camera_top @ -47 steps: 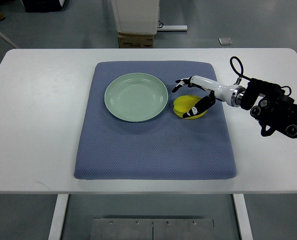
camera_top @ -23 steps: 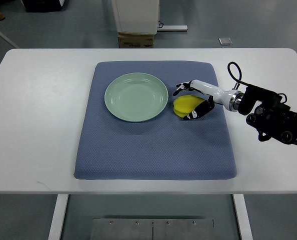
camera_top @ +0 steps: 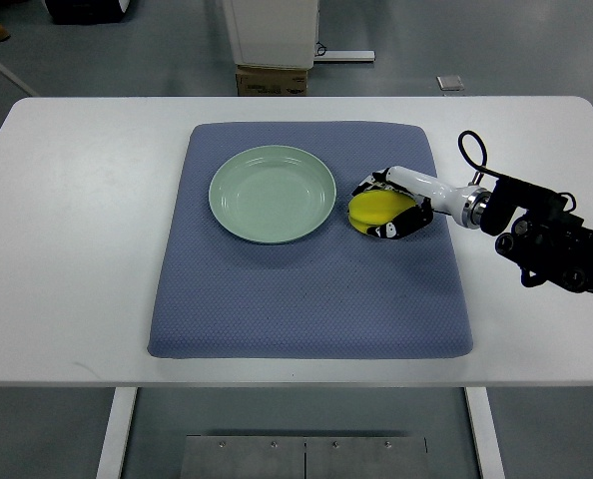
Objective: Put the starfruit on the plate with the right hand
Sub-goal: 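Close the right hand fingers around the yellow starfruit, then lift the starfruit with the right hand and carry it over the plate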
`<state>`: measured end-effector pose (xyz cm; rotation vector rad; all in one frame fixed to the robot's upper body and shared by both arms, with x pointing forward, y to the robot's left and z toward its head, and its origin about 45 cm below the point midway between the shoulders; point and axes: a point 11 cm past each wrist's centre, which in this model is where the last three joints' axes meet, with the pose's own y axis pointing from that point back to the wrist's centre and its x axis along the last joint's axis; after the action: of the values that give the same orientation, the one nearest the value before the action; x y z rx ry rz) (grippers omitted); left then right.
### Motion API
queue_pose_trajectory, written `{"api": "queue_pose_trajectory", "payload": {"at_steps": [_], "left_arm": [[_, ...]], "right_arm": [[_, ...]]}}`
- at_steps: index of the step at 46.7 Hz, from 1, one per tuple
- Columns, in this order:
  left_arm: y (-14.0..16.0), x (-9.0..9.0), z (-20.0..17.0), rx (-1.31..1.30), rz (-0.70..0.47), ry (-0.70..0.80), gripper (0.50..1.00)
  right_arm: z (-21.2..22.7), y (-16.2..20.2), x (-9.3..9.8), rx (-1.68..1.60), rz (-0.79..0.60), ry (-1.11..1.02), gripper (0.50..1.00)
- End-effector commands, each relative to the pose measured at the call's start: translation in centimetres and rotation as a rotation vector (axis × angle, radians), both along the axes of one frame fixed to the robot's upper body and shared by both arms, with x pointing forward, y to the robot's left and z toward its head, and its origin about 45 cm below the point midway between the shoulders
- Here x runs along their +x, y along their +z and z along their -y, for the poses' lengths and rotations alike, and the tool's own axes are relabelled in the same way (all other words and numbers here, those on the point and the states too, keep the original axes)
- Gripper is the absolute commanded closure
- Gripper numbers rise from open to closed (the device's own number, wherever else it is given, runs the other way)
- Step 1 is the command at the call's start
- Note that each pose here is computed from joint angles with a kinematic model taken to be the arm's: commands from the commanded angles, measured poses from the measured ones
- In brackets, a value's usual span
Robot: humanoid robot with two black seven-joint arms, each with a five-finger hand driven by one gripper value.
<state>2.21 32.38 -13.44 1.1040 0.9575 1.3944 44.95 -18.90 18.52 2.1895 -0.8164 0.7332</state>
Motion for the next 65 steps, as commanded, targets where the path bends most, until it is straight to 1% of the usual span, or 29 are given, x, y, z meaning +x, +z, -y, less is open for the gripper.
{"api": "queue_pose_trajectory", "payload": {"at_steps": [1,6,21,27,31,37,44,62,65], "left_arm": [[0.0,0.0,0.0,0.0,0.0,0.0,0.5],[0.0,0.0,0.0,0.0,0.0,0.0,0.5],[0.0,0.0,0.0,0.0,0.0,0.0,0.5],[0.0,0.0,0.0,0.0,0.0,0.0,0.5],[0.0,0.0,0.0,0.0,0.0,0.0,0.5],[0.0,0.0,0.0,0.0,0.0,0.0,0.5],[0.0,0.0,0.0,0.0,0.0,0.0,0.5],[0.0,0.0,0.0,0.0,0.0,0.0,0.5],[0.0,0.0,0.0,0.0,0.0,0.0,0.5]], "right_arm": [[0.2,0.3,0.2,-0.004,0.005,-0.005,1.0],[0.4,1.0,0.7,-0.005,0.018,-0.016,1.0],[0.3,6.2,3.2,0.039,0.095,-0.061,1.0],[-0.8,7.7,3.8,0.047,0.112,-0.06,1.0],[-2.8,8.8,4.1,0.056,0.123,-0.036,1.0],[-5.6,9.4,3.9,0.063,0.124,-0.002,1.0],[-9.0,9.6,3.3,0.076,0.116,0.044,1.0],[-16.5,8.3,0.2,0.099,0.071,0.176,1.0],[-16.5,8.1,0.2,0.081,0.074,0.184,1.0]]}}
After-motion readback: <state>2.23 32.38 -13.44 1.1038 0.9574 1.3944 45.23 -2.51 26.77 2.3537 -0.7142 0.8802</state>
